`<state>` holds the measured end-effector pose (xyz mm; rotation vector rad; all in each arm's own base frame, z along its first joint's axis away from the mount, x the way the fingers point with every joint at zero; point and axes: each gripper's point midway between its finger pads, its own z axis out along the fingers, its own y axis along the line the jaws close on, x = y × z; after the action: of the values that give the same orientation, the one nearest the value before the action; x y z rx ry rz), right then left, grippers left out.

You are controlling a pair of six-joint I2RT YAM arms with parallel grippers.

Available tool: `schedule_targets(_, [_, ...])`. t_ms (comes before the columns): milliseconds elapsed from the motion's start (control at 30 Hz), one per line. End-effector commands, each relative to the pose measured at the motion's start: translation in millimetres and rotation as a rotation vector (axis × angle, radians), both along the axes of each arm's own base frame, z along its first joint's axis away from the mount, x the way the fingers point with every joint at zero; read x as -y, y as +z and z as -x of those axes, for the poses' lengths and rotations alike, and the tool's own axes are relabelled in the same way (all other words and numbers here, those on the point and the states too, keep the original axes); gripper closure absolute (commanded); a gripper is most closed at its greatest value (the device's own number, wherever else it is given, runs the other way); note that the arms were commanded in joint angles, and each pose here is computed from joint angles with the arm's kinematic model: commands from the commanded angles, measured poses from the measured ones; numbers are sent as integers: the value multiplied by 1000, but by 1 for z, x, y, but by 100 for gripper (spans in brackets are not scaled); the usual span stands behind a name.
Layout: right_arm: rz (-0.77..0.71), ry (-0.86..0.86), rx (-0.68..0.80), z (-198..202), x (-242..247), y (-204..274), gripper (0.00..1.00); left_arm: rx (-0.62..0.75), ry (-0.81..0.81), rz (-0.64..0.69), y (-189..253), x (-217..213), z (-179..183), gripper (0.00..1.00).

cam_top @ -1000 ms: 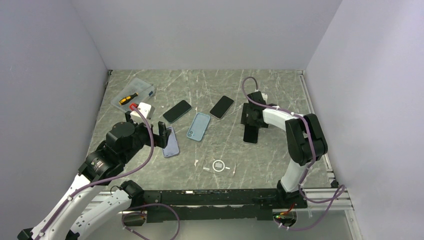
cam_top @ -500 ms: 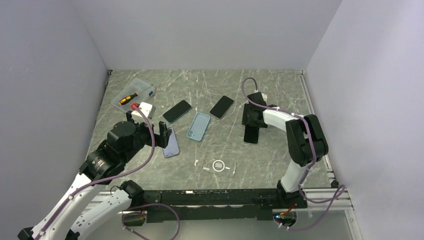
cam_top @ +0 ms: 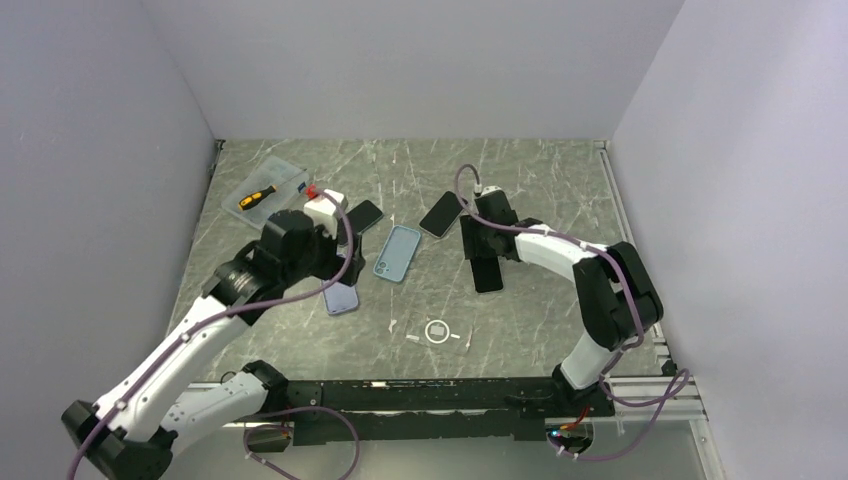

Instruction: Put the phone into the phone case

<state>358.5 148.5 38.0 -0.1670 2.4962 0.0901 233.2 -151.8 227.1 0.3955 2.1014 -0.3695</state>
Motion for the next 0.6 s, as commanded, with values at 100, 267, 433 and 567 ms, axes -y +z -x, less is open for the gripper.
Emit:
schedule_targets(100, [-47, 170, 207, -4, -37, 39, 57, -144, -15, 157, 22, 17, -26, 1])
schedule_targets(267, [-64, 248, 266, 3, -54, 48, 57, -295, -18, 266, 4, 25, -50, 1])
schedule_targets(433, [-133, 324, 324, 9, -70, 60, 57, -462, -103, 390, -23, 55, -65, 1])
schedule_targets(567, [-156, 395, 366, 16, -83, 65, 57, -568, -178, 463, -37, 77, -73, 3])
